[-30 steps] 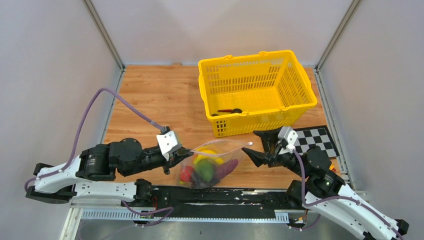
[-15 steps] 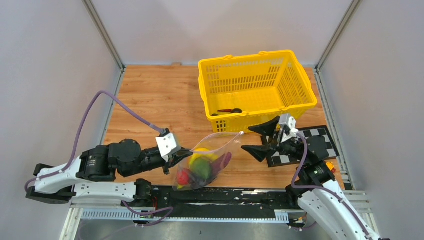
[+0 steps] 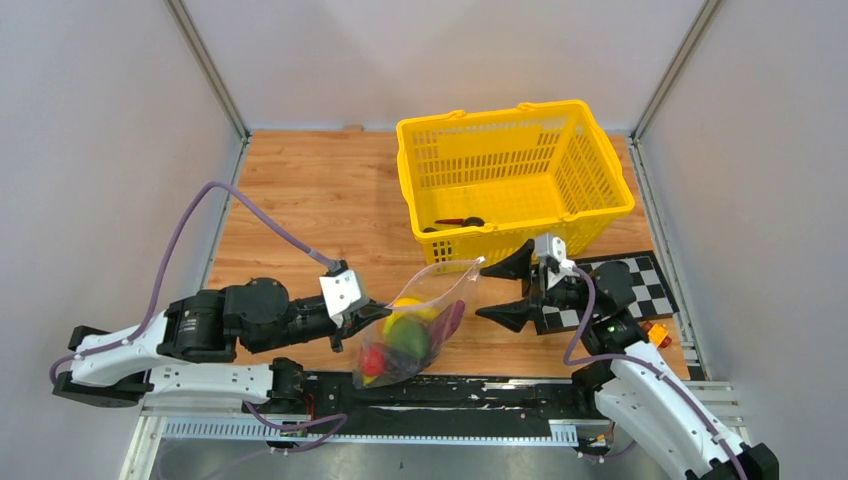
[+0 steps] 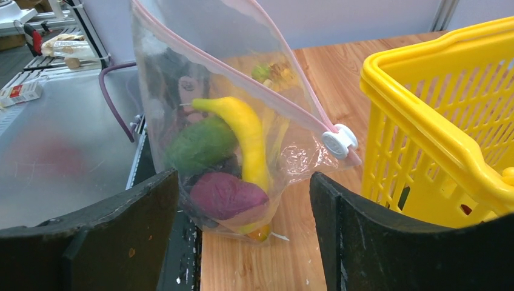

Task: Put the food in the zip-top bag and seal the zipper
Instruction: Adjust the zipper food storage bag at the center of the board.

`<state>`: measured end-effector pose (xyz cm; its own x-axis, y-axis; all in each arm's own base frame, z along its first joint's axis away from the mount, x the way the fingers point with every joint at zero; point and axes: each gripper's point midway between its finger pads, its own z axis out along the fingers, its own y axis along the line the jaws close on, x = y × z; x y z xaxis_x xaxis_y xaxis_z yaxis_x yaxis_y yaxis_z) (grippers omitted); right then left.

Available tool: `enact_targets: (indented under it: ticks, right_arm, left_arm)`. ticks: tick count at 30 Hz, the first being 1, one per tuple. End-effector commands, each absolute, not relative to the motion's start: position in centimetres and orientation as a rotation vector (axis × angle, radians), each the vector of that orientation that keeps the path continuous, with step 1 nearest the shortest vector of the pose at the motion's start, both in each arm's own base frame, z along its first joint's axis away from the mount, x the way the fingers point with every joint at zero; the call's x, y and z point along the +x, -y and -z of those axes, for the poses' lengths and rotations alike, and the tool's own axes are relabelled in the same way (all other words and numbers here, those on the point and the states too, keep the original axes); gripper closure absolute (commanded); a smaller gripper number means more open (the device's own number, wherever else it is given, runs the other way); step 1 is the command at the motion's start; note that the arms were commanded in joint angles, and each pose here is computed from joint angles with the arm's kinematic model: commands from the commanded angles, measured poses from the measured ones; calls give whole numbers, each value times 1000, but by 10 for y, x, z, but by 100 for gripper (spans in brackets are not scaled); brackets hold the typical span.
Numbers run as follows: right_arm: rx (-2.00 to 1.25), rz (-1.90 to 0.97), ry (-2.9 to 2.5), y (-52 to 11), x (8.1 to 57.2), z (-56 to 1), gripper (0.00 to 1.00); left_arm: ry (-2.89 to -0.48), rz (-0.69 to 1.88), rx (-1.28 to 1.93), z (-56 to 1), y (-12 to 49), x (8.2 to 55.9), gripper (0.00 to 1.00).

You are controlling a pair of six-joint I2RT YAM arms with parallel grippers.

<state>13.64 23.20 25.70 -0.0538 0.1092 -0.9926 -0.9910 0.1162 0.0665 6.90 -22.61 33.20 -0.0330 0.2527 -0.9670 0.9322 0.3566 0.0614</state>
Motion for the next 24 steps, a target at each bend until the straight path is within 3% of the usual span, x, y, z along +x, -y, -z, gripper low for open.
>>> enact_targets:
  ticks: [1, 8, 18, 24]
  right_arm:
    - [-1066, -1162, -1137, -235, 146, -272, 21]
    - [-1003, -1145, -1167, -229, 163, -273, 22]
    - [-1113, -1221, -1131, -226, 151, -282, 20]
    - [-1223, -1274, -1087, -227, 136, -281, 31]
  left_arm:
    - [-1426, 904, 1096, -372, 240, 58, 100]
    - [-1428, 924, 1096, -375, 237, 55, 100]
    - [-1398, 973, 1142, -377, 238, 44, 100]
    - [-1358, 1004, 1125, -383, 234, 42, 100]
